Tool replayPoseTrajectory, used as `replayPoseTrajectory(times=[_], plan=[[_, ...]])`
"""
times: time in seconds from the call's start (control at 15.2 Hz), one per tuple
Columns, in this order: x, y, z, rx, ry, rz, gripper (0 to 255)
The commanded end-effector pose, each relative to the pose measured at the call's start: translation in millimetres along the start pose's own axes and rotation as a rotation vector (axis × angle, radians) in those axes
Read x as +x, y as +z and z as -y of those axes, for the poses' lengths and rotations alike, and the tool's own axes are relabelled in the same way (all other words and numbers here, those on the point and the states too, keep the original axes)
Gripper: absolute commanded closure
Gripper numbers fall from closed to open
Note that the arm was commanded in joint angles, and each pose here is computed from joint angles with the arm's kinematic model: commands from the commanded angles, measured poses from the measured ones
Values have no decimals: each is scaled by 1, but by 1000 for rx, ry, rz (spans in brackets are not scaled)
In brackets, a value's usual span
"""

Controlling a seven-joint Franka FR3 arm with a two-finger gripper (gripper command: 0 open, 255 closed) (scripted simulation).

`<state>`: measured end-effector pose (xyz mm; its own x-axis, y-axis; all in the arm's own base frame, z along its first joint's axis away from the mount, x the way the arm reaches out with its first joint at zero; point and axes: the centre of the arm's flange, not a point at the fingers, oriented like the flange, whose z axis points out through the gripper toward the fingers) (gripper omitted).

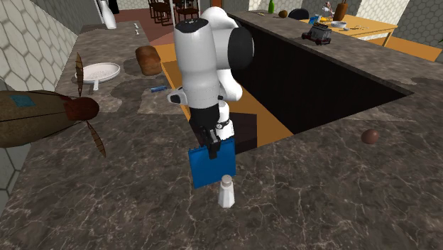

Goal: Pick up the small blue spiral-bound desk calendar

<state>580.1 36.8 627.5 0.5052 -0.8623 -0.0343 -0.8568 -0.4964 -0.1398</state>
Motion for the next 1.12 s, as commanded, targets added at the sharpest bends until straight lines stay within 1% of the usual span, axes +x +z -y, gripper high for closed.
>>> replayPoseTrajectory(times=[0.0, 0.4, 1.06], plan=[[0, 1, 0, -2, 0, 1, 255], [0, 2, 0, -2, 0, 1, 255], [-2, -51, 7, -2, 0, 1, 255]])
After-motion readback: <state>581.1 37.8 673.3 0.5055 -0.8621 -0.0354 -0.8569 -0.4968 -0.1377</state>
